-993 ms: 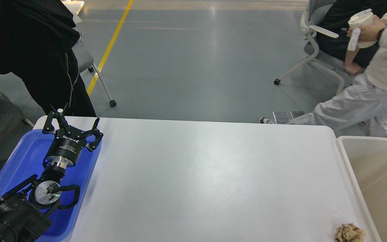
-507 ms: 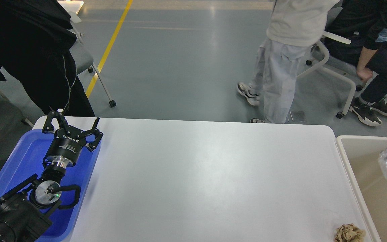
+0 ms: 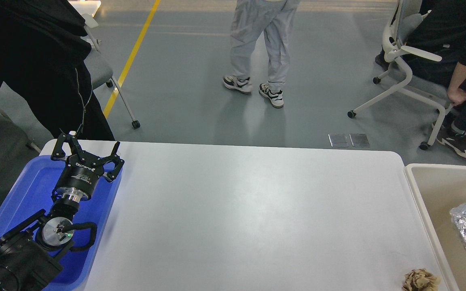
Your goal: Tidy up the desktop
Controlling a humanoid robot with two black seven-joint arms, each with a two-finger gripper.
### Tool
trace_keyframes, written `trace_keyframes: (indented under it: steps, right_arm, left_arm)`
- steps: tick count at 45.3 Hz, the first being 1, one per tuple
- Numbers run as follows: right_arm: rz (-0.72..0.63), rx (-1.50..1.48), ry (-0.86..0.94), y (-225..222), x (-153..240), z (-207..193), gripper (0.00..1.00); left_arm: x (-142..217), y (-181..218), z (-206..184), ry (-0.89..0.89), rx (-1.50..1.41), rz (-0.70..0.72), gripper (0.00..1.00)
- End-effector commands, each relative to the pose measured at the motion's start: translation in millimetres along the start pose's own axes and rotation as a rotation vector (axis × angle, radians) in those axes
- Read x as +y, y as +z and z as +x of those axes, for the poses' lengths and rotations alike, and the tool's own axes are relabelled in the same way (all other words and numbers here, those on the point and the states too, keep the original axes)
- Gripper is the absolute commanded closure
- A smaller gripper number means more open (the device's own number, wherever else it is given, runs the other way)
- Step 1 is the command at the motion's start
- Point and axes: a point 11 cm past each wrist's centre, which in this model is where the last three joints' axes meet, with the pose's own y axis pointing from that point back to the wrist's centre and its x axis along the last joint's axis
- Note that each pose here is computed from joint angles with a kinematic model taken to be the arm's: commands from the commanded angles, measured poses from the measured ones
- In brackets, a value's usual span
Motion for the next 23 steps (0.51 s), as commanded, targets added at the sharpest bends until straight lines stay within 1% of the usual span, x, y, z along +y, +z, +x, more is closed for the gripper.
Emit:
trace_keyframes:
  steps: [1, 23]
  right_arm:
    - [-0.020, 0.000, 0.034, 6.6, 2.5, -5.5, 1.00]
    - [-0.014, -0.009, 0.034, 2.9, 2.0, -6.9, 0.99]
  left_arm:
    - [0.2, -0.1, 0.2, 0.001, 0.000, 0.000, 0.00]
    - [0.2, -0.1, 0.2, 0.001, 0.000, 0.000, 0.00]
